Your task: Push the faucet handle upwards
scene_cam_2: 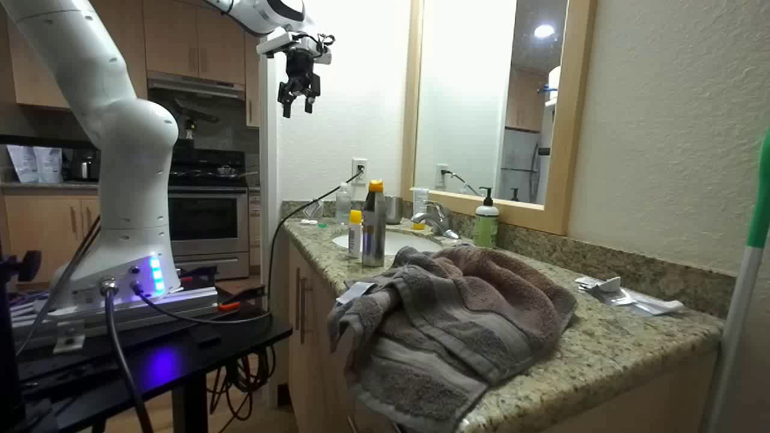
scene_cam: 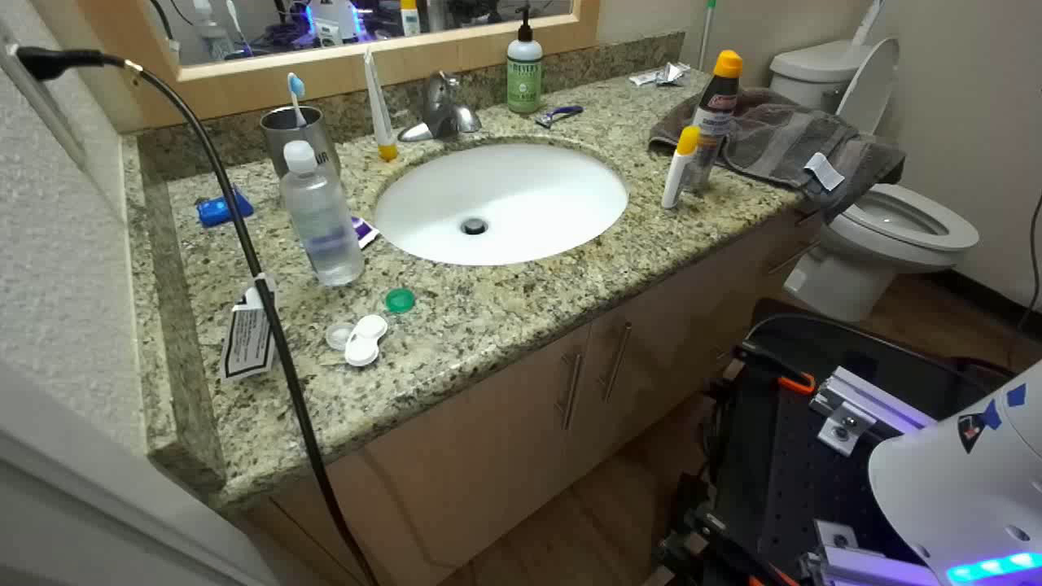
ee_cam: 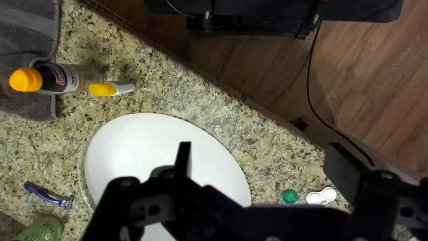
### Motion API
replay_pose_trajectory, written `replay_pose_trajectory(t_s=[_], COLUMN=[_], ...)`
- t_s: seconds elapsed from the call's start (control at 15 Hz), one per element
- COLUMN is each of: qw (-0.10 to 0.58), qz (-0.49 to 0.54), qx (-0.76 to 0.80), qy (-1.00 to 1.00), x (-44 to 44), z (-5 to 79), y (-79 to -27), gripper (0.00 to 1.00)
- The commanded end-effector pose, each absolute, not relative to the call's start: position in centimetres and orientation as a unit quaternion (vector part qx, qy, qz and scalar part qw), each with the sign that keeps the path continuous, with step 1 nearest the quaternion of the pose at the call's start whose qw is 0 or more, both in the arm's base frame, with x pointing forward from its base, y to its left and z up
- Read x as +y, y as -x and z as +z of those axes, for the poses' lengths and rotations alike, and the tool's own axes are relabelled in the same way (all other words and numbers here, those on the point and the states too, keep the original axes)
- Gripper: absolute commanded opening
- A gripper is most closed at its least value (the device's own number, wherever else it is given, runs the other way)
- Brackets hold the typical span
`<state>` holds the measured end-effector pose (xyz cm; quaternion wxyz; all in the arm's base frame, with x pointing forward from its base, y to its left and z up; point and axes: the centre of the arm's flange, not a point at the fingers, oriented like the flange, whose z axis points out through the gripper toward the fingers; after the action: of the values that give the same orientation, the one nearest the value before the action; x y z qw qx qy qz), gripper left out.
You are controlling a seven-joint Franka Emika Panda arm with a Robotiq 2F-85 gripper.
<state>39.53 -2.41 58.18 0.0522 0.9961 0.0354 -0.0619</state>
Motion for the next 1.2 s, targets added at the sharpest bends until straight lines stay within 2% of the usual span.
replay_pose_trajectory(t_s=[0.0,0.4,1.13], qw=[0.052,0.051,-0.049], qz=[-0.062,-0.06,-0.052], qx=[0.035,0.028,-0.198], qy=[-0.996,-0.996,-0.978], x=[-2.4,-2.7,-11.0], z=[58.2,58.2,55.4], y=[-39.5,-39.9,-52.9], gripper=[1.0,1.0,1.0])
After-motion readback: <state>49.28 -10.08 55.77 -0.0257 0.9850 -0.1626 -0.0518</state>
